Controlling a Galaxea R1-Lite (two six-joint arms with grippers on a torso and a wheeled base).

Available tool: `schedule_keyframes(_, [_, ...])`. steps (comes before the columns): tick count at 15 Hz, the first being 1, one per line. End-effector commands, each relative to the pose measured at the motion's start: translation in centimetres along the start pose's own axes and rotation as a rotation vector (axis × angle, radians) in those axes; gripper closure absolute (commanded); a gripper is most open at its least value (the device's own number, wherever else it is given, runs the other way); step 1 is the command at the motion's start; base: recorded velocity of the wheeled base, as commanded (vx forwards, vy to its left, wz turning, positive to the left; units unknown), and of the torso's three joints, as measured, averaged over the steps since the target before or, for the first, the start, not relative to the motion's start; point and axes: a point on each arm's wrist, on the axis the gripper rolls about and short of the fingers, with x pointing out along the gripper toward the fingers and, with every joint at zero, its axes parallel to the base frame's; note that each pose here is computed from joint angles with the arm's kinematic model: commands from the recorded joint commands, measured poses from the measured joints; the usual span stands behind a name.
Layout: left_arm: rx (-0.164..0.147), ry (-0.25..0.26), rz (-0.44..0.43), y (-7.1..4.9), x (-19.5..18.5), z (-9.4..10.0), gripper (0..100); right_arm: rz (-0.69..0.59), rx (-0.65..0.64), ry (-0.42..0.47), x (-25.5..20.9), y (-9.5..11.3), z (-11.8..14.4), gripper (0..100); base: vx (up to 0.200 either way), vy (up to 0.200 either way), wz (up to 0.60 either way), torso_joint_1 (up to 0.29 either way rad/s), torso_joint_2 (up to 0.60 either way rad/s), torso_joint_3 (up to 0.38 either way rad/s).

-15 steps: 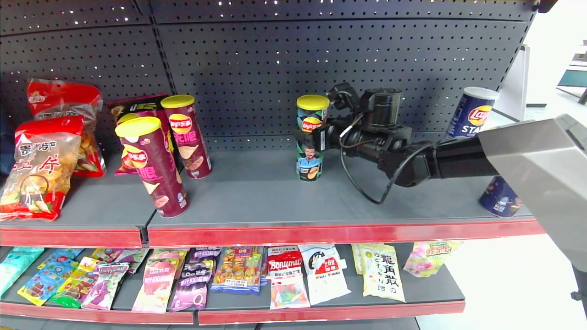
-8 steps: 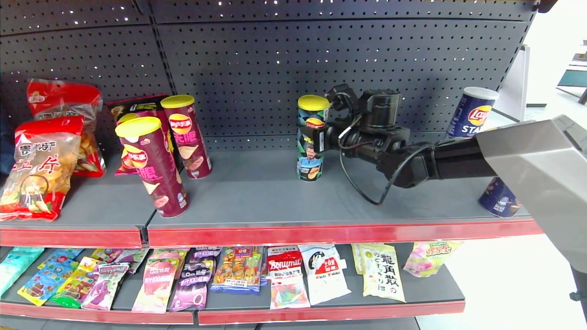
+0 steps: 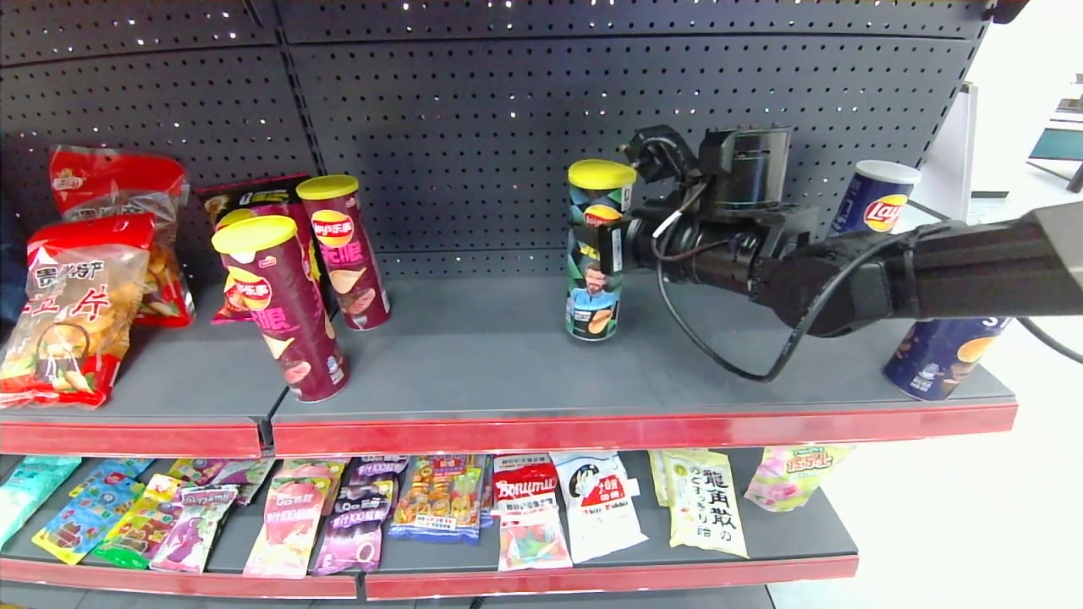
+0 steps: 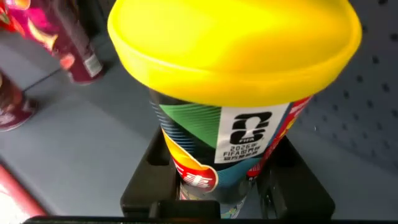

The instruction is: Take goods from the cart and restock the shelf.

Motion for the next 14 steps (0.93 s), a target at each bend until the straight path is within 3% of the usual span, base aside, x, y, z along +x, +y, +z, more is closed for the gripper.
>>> schedule_keyframes(1, [-0.001,0.000,0.000,0.0,0.0,0.0,100,-0.017,0.001,0.001,-3.7,1.3,0.9,100,0.000,0.000,0.00,0.000,0.00,0.000])
schedule_keyframes(6, [-0.001,0.003,-0.001,0.0,0.0,0.0,100,-0.079,0.028,0.051,-5.6,2.3,-0.6,100,0.000,0.000,0.00,0.000,0.00,0.000])
schedule_keyframes(14, [-0.001,0.004,-0.001,0.0,0.0,-0.1,100,-0.129,0.036,0.015,-5.4,3.4,-2.6,100,0.000,0.000,0.00,0.000,0.00,0.000])
